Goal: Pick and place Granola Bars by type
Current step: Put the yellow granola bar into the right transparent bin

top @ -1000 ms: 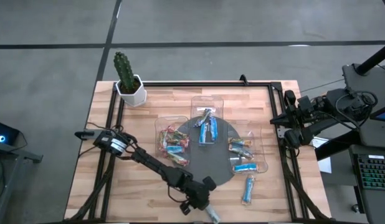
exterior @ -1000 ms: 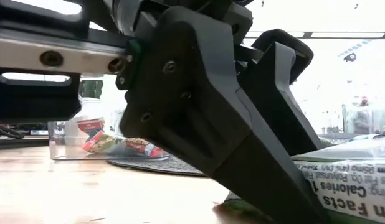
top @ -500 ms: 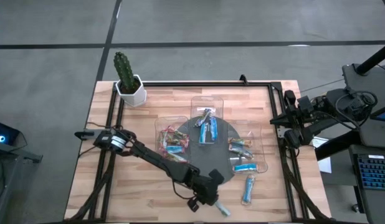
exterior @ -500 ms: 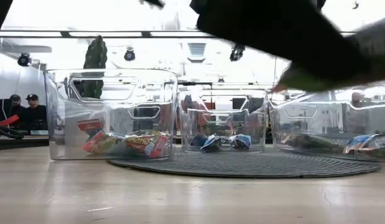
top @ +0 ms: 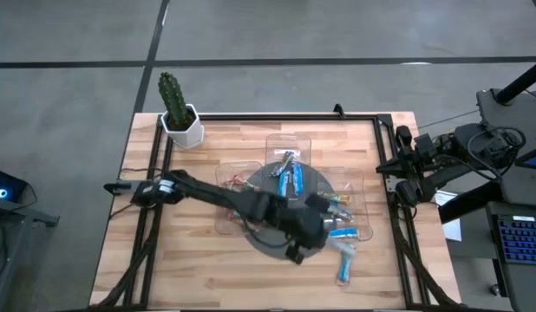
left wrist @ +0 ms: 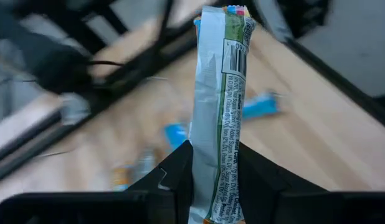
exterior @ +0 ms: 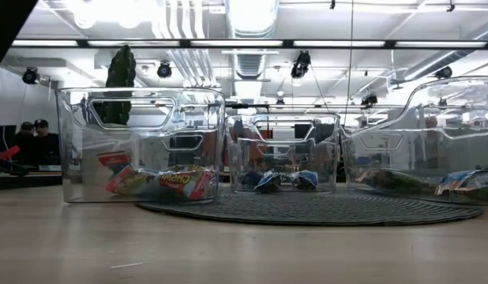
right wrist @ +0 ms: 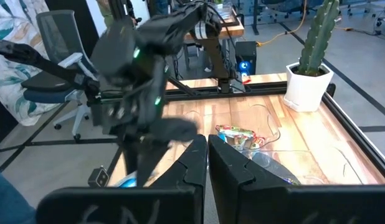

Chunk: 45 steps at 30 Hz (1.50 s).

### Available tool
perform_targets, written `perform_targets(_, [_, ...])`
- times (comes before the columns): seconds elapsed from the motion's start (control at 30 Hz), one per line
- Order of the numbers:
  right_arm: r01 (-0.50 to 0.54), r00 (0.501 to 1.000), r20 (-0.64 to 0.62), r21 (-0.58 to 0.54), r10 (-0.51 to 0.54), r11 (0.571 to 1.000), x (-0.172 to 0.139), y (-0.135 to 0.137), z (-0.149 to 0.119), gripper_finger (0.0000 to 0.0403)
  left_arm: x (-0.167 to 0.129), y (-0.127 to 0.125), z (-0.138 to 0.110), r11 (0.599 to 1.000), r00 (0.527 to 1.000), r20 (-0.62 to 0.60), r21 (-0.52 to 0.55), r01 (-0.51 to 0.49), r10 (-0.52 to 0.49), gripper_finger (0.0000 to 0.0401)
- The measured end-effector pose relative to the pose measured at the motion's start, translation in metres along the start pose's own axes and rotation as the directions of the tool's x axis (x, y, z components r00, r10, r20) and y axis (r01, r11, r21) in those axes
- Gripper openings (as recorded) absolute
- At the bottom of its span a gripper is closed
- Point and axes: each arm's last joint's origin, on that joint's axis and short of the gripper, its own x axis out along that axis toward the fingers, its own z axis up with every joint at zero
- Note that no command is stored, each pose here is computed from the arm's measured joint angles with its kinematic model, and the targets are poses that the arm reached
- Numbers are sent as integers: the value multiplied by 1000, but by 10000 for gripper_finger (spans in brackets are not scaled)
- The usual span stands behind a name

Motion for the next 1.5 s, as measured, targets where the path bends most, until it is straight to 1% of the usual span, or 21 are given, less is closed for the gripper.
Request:
perform_targets(0.1, [0, 1000, 0, 0, 0, 1000, 0, 0, 0, 8, -15, 26, 7, 998, 998, 18, -32, -60, 61, 87])
perform_targets(0.2, [0, 1000, 0, -5, 0, 1000, 0, 0, 0, 8, -25, 50, 8, 989, 993, 40, -101, -105, 110, 87])
perform_targets(0.3, [-1, 1000, 2, -13, 1, 1000, 0, 0, 0, 8, -29, 65, 4, 977, 990, 35, -170, -131, 139, 87])
perform_targets(0.37, [-8, 1000, 10, -46, 9, 999, -3, 0, 1, 8, -29, 71, 1, 970, 988, 28, -194, -144, 152, 87])
perform_targets(0.43, [-16, 999, 34, -77, 18, 997, -10, -1, 3, 8, -29, 74, 0, 969, 987, 26, -198, -149, 157, 87])
perform_targets(0.57, [-25, 994, 103, -95, 35, 995, -32, -5, 4, 8, -29, 76, -1, 969, 987, 26, -196, -148, 156, 87])
perform_targets(0.7, [-45, 988, 144, -78, 56, 996, -56, -10, -2, 8, -26, 81, -6, 967, 987, 16, -199, -156, 163, 87])
perform_targets(0.83, [-53, 981, 183, -73, 65, 996, -69, -14, -6, 8, -18, 88, -18, 957, 985, -11, -235, -169, 171, 87])
perform_targets(1.13, [-52, 982, 177, -72, 64, 996, -73, -15, -9, 8, 12, 104, -53, 916, 977, -16, -346, -203, 211, 87])
perform_targets(1.23, [-53, 982, 176, -66, 64, 996, -73, -15, -9, 8, 21, 103, -61, 910, 977, 16, -368, -190, 211, 87])
perform_targets(1.4, [-58, 982, 176, -38, 64, 998, -73, -15, -9, 8, 34, 104, -71, 877, 964, 90, -442, -188, 251, 87])
perform_targets(1.5, [-58, 982, 176, -37, 64, 998, -73, -15, -9, 8, 39, 103, -78, 867, 963, 87, -462, -186, 254, 87])
